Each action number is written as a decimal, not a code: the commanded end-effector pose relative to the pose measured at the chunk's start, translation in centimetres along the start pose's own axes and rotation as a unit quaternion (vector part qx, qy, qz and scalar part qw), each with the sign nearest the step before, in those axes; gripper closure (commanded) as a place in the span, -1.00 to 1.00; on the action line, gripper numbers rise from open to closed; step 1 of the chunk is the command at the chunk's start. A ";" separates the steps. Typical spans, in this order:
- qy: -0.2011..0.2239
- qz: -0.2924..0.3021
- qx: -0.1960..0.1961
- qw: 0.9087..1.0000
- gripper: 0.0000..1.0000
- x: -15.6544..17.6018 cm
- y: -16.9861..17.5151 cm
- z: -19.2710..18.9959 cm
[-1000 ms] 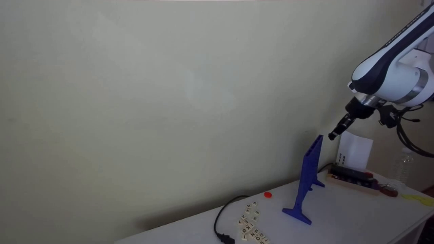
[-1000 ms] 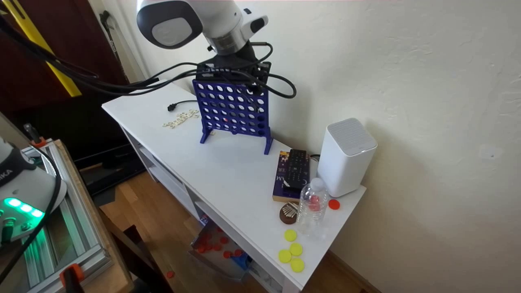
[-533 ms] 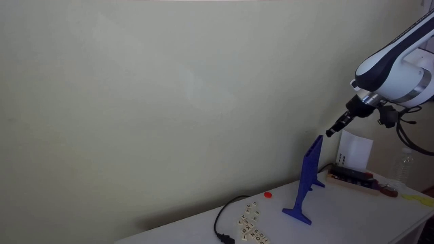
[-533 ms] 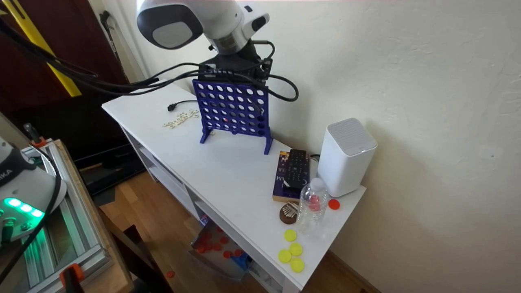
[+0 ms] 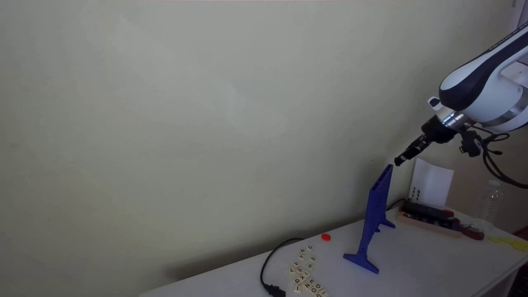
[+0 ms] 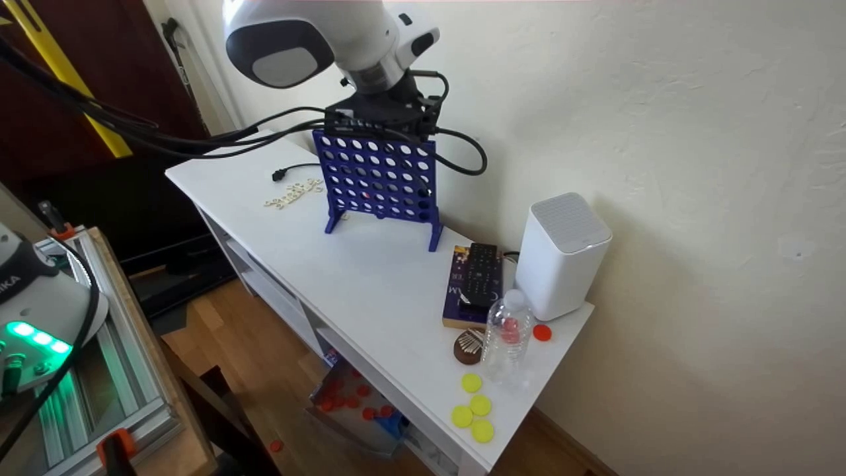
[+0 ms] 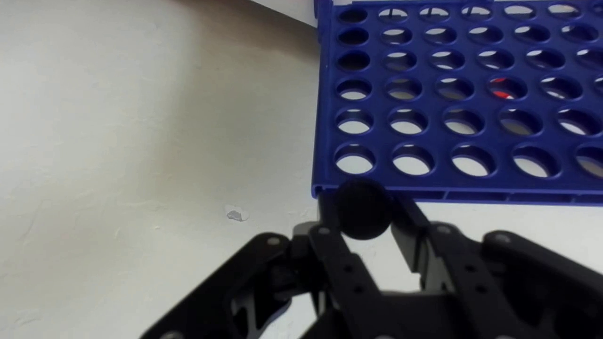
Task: Pick up the dark blue circle and put it in the blue object
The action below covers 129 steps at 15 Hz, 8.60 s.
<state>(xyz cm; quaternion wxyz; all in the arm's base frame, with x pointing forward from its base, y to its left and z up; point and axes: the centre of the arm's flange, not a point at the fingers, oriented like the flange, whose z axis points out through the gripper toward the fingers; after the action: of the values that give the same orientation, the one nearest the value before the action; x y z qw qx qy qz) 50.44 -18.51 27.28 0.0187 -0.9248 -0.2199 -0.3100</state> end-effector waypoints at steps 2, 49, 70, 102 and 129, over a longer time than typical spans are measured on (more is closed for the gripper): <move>0.015 -0.001 0.016 1.000 0.82 -0.5 0.0 -0.4; 0.014 0.003 0.040 0.999 0.82 1.3 2.1 2.8; 0.008 -0.008 0.046 0.999 0.82 0.1 1.0 2.8; 0.015 -0.029 0.039 0.999 -1.00 -1.0 -0.1 0.5; -0.141 -0.020 0.076 0.987 -1.00 -6.1 -0.9 -5.2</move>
<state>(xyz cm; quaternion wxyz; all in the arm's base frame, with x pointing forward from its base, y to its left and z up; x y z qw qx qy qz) 44.38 -21.30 27.25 0.0548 -0.9458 -0.2605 -0.1860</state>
